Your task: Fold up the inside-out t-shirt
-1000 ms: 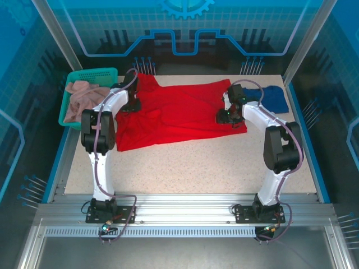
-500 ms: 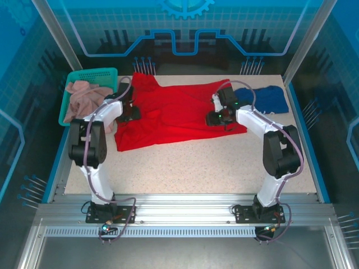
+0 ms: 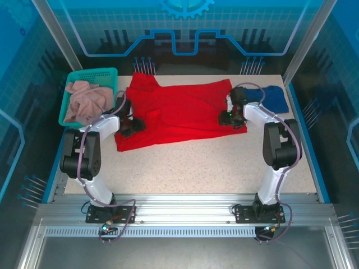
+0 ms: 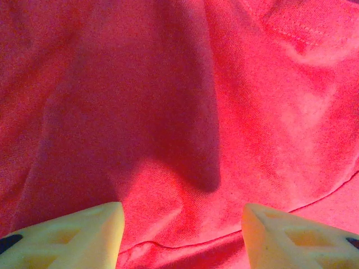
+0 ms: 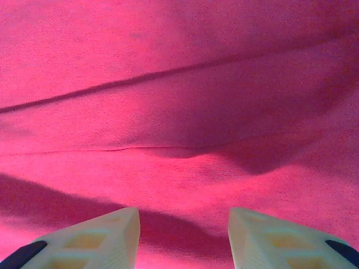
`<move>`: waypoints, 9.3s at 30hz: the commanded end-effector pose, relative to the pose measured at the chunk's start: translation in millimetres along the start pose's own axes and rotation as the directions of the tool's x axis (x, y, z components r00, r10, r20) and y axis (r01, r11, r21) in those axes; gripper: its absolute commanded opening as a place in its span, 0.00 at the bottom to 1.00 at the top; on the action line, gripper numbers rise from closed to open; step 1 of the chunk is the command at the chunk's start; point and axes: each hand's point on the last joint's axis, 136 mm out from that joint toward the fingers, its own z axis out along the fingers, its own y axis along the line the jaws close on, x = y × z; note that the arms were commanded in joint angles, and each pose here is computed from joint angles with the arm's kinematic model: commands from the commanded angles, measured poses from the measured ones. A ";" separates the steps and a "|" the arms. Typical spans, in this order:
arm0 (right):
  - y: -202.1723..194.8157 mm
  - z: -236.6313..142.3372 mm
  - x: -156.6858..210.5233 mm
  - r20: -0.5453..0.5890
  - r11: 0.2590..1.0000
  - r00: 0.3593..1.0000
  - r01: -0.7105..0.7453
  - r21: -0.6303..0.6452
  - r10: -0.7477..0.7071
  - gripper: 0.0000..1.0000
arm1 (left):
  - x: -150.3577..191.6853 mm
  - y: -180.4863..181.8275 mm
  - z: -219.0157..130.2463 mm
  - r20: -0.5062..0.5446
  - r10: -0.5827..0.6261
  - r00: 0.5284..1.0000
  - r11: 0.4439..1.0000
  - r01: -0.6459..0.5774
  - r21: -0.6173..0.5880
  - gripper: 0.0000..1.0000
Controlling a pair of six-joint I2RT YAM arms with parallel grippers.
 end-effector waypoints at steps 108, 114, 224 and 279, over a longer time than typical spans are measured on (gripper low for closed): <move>-47.4 -20.5 102.2 -0.186 0.980 0.973 -0.105 0.169 0.137 0.41 | 12.8 -23.9 -40.2 0.140 -0.009 0.990 0.994 -0.006 0.107 0.60; -19.5 -38.4 44.5 0.006 0.995 0.996 -0.086 0.055 0.086 0.45 | -59.9 -55.7 -25.9 0.229 0.055 0.972 0.991 -0.081 0.107 0.59; -56.5 41.6 -64.6 -0.042 0.968 0.992 -0.105 0.226 0.118 0.35 | -148.4 -162.2 12.0 0.114 0.292 0.950 0.923 -0.311 0.229 0.00; -70.7 -39.3 8.8 0.024 0.986 0.998 -0.063 0.154 0.060 0.14 | 14.1 -108.1 -97.5 0.193 0.154 0.969 0.947 -0.201 0.251 0.00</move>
